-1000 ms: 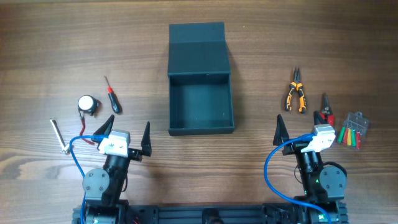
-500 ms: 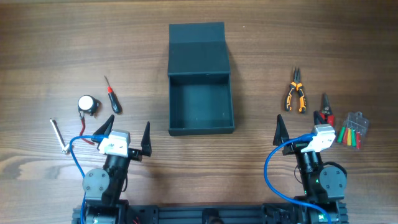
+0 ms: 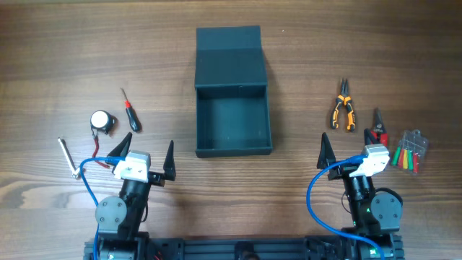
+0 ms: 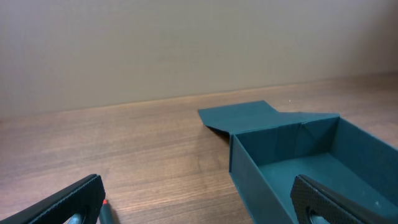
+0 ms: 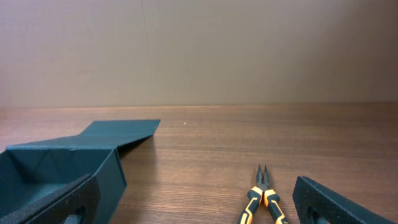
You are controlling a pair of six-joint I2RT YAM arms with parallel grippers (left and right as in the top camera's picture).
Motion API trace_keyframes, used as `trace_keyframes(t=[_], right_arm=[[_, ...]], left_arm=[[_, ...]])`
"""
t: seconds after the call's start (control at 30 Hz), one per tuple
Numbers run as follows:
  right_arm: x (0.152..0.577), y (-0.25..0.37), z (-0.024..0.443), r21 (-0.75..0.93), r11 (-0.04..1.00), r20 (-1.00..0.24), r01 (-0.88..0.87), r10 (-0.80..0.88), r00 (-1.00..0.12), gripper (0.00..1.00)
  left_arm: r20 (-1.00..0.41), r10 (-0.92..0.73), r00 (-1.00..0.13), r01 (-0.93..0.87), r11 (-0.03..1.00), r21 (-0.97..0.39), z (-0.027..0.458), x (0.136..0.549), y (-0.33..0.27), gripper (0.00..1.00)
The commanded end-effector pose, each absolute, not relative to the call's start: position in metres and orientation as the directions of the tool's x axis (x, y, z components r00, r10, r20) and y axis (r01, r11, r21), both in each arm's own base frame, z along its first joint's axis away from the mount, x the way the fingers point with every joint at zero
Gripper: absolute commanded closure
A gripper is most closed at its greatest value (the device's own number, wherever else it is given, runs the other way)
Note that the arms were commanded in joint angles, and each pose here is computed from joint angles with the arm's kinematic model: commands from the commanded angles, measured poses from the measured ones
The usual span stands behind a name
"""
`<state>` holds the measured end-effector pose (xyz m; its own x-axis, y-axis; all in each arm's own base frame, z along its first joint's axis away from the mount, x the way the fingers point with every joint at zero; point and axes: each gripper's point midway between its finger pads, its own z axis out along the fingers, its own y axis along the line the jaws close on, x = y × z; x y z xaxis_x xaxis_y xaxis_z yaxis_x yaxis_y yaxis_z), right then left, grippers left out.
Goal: Pack container
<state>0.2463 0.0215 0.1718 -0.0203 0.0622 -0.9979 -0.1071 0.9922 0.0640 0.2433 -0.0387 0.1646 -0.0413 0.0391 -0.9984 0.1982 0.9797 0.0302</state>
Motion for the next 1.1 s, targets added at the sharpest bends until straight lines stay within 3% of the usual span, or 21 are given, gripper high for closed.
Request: trace_keyframes(t=[0.0, 0.1, 0.2, 0.3, 0.43, 0.57, 0.73, 0.9, 1.07], right_arm=[[0.246, 0.020, 0.177, 0.090, 0.991, -0.996, -0.096, 0.090, 0.000, 0.00], [0.246, 0.019, 0.186, 0.199, 0.975, -0.979, -0.101, 0.202, 0.025, 0.00], [0.243, 0.019, 0.206, 0.389, 0.913, -0.916, -0.125, 0.398, 0.057, 0.00], [0.238, 0.018, 0.241, 0.333, 0.934, -0.934, -0.131, 0.346, 0.094, 0.00], [0.240, 0.013, 0.294, 0.205, 0.975, -0.974, -0.085, 0.211, 0.079, 0.00], [0.255, 0.010, 0.334, 0.143, 0.989, -0.987, -0.044, 0.140, -0.082, 0.00], [0.288, 0.005, 0.373, 0.091, 0.996, -0.916, -0.002, 0.083, -0.392, 0.00], [0.308, -0.008, 0.357, 0.097, 0.992, -0.700, 0.074, 0.121, -0.704, 0.00], [0.324, -0.009, 0.337, 0.079, 0.995, -0.549, 0.065, 0.098, -0.830, 0.00]], left_arm=[[-0.998, 0.060, -0.023, 0.197, 0.979, 0.054, 0.166, 0.243, -0.038, 0.00], [-0.999, 0.039, -0.027, 0.208, 0.978, 0.033, 0.167, 0.243, -0.040, 0.00], [-0.988, -0.145, -0.049, 0.198, 0.968, -0.152, 0.170, 0.243, -0.039, 0.00], [-0.959, -0.277, -0.056, 0.196, 0.939, -0.283, 0.182, 0.242, -0.039, 0.00], [-0.959, -0.275, -0.076, 0.189, 0.940, -0.284, 0.196, 0.239, -0.039, 0.00], [-0.948, -0.269, -0.171, 0.160, 0.942, -0.296, 0.193, 0.240, -0.039, 0.00], [-0.938, -0.264, -0.226, 0.166, 0.938, -0.304, 0.202, 0.246, -0.043, 0.00], [-0.924, -0.259, -0.282, 0.202, 0.925, -0.321, 0.194, 0.248, -0.053, 0.00], [-0.922, -0.258, -0.289, 0.213, 0.922, -0.324, 0.194, 0.247, -0.055, 0.00]])
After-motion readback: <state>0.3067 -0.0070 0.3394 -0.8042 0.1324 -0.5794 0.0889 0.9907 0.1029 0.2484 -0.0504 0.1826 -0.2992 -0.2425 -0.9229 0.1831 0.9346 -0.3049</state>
